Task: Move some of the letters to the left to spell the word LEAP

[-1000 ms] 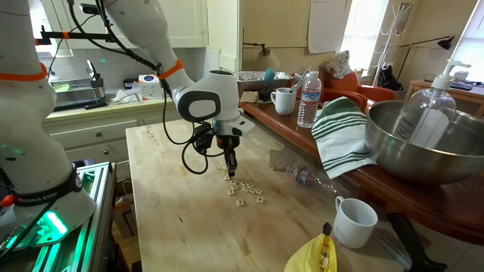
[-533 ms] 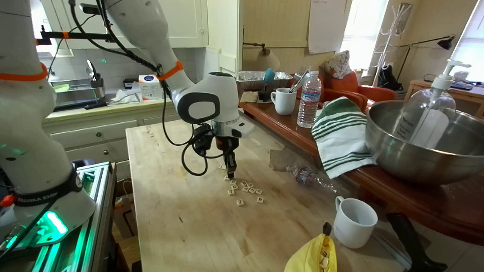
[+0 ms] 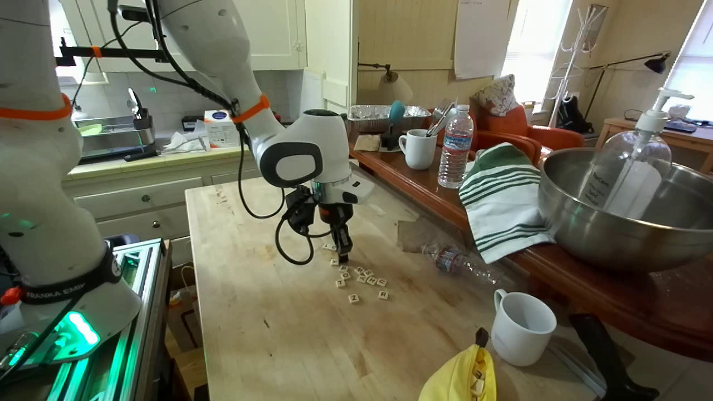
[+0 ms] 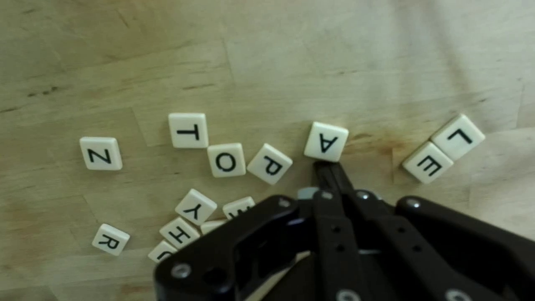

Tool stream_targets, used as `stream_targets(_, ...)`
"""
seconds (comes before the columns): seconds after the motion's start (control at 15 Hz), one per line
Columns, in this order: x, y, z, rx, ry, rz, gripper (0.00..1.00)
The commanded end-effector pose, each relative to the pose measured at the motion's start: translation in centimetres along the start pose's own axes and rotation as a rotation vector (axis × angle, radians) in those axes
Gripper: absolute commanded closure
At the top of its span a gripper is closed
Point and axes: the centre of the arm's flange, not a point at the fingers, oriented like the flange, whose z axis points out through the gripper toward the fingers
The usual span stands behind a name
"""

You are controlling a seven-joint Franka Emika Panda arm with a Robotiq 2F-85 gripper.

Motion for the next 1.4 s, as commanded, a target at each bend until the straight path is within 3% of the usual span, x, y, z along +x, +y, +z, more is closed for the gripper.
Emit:
stream_targets(0.0,-0.7,0.2,-0.3,0.013,0.012,-0.009,1.0)
stream_targets(0.4,-1.0,0.5,-2.4,0.03,0.064,-0.003,1.0)
stream_targets(1.33,-1.7,1.1,-0.9,-0.015,-0.075,0.016,1.0)
